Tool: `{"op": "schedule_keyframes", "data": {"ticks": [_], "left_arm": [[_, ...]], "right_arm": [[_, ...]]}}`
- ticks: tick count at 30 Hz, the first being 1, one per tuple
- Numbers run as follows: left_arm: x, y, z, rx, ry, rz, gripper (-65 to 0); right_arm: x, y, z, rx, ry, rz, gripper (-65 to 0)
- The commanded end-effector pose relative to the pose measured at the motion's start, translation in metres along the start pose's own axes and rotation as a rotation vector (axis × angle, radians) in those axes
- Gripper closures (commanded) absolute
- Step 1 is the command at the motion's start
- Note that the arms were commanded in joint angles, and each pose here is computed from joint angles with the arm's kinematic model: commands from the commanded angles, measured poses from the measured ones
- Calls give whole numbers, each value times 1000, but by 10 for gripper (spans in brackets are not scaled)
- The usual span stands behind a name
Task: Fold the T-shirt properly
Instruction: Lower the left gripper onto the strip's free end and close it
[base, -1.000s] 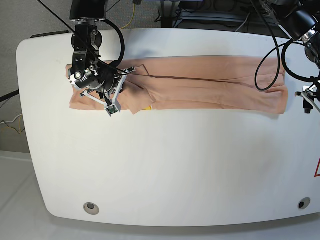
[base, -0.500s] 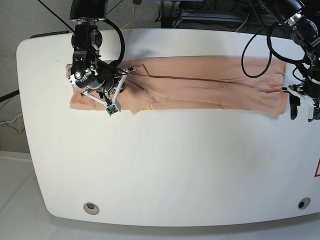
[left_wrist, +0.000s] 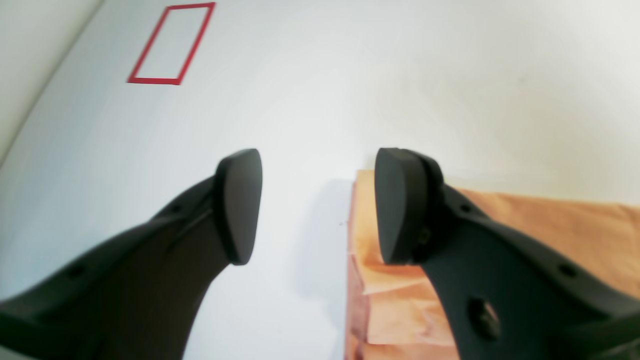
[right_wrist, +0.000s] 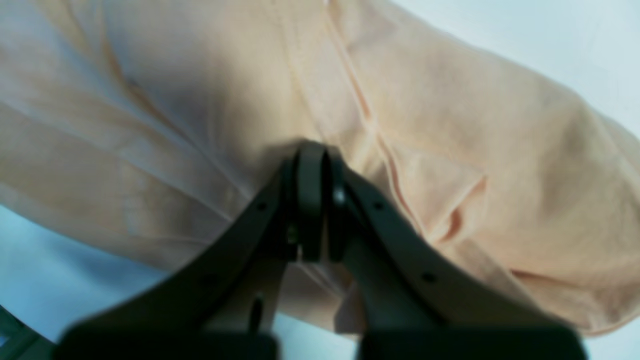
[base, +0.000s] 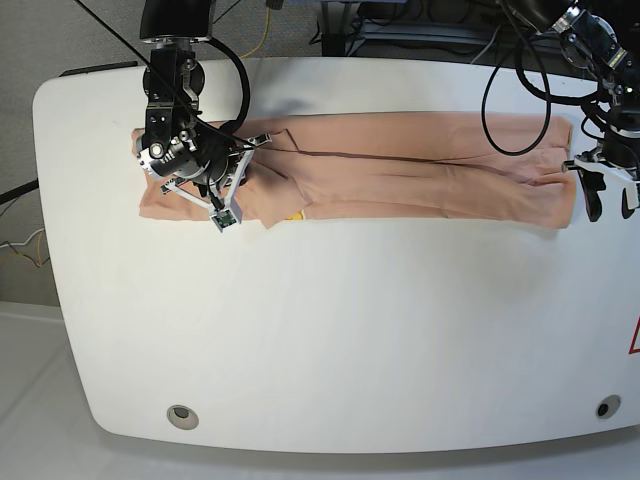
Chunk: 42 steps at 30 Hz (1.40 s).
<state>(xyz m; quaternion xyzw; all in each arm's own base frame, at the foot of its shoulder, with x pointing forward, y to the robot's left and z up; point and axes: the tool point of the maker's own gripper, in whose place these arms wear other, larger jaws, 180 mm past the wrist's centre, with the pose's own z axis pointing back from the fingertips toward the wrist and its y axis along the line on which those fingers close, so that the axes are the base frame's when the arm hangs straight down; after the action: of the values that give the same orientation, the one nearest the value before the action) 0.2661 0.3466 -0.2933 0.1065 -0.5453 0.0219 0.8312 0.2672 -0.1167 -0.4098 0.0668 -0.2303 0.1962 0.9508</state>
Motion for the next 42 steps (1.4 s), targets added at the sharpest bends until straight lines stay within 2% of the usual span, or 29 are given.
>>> {"op": "schedule_keyframes", "data": {"ticks": [1, 10, 19, 24, 33, 42], "left_arm": [[12, 5, 3, 18, -46, 8, -339], [-11, 8, 6, 29, 75, 25, -339], [-22, 9, 5, 33, 142, 34, -340], [-23, 9, 5, 30, 151, 36, -340], [-41, 1, -3, -21, 170, 115, -341], [-53, -8, -14, -75, 214, 104, -341]], "right_arm": [[12, -4, 4, -8, -40, 8, 0], [12, -4, 4, -8, -38, 8, 0], [12, -4, 4, -8, -38, 8, 0], [11, -4, 4, -8, -37, 8, 0], [11, -4, 4, -8, -37, 8, 0], [11, -5, 5, -12, -35, 10, 0]]}}
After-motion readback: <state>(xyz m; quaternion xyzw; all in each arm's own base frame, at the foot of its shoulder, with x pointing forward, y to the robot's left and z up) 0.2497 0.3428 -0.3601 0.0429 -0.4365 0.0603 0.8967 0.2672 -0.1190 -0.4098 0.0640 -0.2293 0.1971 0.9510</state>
